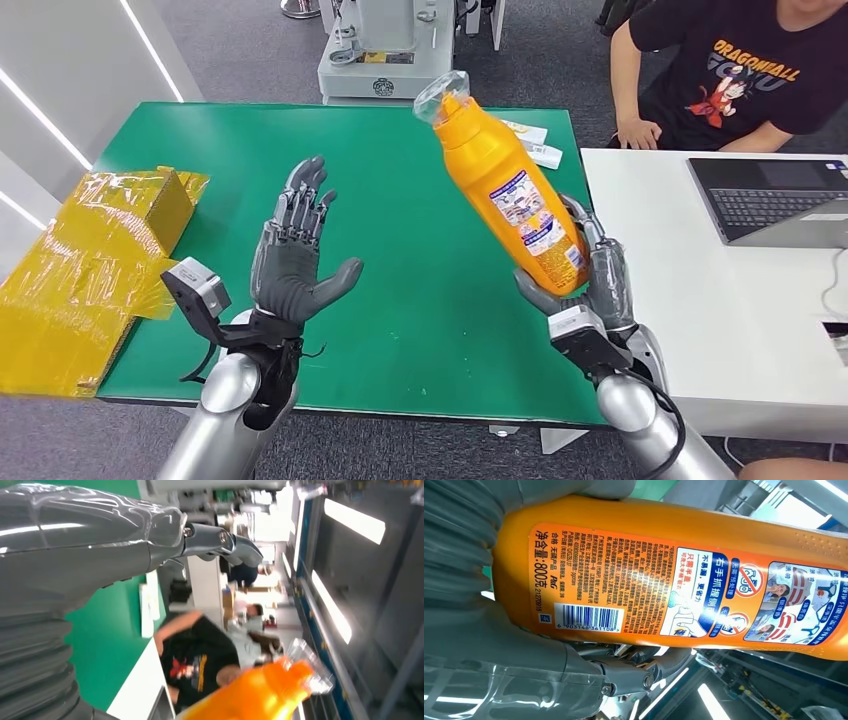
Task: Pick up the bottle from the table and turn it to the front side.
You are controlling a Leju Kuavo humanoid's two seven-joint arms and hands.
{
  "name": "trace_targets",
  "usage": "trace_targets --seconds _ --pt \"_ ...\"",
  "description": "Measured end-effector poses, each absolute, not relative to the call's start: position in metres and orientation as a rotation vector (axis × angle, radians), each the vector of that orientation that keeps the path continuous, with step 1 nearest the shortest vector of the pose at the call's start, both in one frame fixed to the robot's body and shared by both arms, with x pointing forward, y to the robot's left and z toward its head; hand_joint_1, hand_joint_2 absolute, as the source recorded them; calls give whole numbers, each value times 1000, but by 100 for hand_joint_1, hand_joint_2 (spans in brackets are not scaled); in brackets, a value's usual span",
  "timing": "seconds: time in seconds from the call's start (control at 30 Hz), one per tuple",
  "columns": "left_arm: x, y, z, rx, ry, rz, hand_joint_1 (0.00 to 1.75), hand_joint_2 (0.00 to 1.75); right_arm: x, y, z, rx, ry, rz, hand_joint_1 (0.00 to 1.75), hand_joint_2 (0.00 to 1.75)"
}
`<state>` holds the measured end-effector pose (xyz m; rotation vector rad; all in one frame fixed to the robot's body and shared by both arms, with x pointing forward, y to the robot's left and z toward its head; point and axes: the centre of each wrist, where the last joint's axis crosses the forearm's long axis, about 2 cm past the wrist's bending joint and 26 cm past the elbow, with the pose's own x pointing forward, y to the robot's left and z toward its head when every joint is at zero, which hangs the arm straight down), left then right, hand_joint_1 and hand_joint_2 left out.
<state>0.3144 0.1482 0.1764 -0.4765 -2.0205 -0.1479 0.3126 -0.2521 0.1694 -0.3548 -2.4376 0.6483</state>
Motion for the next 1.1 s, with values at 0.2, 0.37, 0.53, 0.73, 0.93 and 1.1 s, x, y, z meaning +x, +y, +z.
trace_targets --seconds 0.2,0.37,0.53,0.73,0.93,1.1 --pt "322 148 178 -526 -1992 -168 0 175 317 -241 176 -328 -2476 647 175 175" --pt "331 149 185 -583 -1961 -197 0 175 324 -221 185 -235 -2485 702 175 175" --pt "339 141 196 -616 -1944 -244 0 175 330 -205 182 -152 -2449 778 175 175" --pt "344 131 201 -648 -1923 -266 0 175 333 -197 172 -94 -2407 820 175 175" --pt "346 129 200 -647 -1907 -258 0 175 333 -188 167 -57 -2383 854 175 175" --pt "347 127 198 -647 -1887 -255 0 175 332 -183 164 -44 -2365 883 175 175"
